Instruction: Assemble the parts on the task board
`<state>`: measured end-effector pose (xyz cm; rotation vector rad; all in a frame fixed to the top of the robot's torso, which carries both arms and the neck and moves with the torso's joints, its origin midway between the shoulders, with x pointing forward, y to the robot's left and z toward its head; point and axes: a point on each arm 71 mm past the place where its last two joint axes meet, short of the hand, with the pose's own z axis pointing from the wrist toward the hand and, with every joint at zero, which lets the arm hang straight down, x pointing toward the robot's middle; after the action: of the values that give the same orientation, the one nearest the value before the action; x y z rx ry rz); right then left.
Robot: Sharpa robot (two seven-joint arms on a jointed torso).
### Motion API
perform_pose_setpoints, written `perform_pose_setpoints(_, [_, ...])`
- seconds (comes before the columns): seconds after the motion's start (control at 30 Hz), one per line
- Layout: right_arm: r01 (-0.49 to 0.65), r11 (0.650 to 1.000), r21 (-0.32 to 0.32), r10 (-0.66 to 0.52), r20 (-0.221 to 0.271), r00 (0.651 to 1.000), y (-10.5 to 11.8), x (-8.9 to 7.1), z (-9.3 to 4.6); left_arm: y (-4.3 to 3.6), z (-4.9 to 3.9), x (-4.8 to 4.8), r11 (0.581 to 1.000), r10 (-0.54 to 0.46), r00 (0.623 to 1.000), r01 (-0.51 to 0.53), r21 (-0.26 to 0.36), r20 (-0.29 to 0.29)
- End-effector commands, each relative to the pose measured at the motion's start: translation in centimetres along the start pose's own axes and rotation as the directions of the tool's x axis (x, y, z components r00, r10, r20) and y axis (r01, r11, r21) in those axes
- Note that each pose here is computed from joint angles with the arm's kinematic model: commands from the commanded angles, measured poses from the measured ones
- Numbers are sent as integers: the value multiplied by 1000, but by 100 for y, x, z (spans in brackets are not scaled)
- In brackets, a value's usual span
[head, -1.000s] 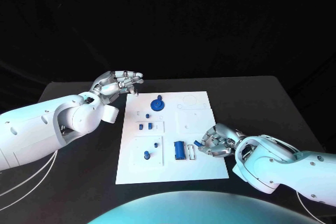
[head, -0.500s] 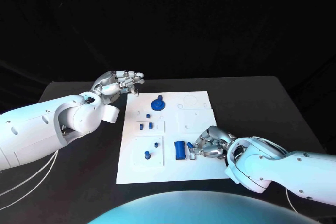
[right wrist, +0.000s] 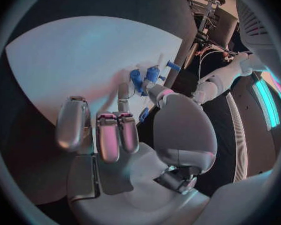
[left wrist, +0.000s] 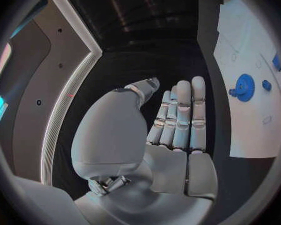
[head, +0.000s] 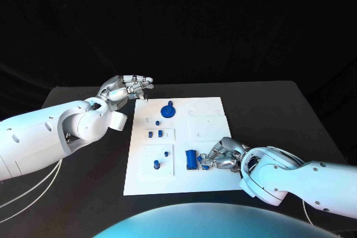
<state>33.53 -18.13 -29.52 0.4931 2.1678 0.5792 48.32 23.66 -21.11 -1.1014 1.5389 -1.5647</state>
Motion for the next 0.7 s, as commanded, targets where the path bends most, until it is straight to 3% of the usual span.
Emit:
perform_pose_setpoints(0.03, [30, 1000, 11, -29, -16, 999, -17, 17, 3, -8, 3, 23, 1000, -11, 1000, 12, 4, -16])
perform_pose_setpoints(0.7, [48, 998, -38, -48, -3, 999, 40, 26, -2, -7, 0, 16, 1000, -11, 1000, 11, 3, -15])
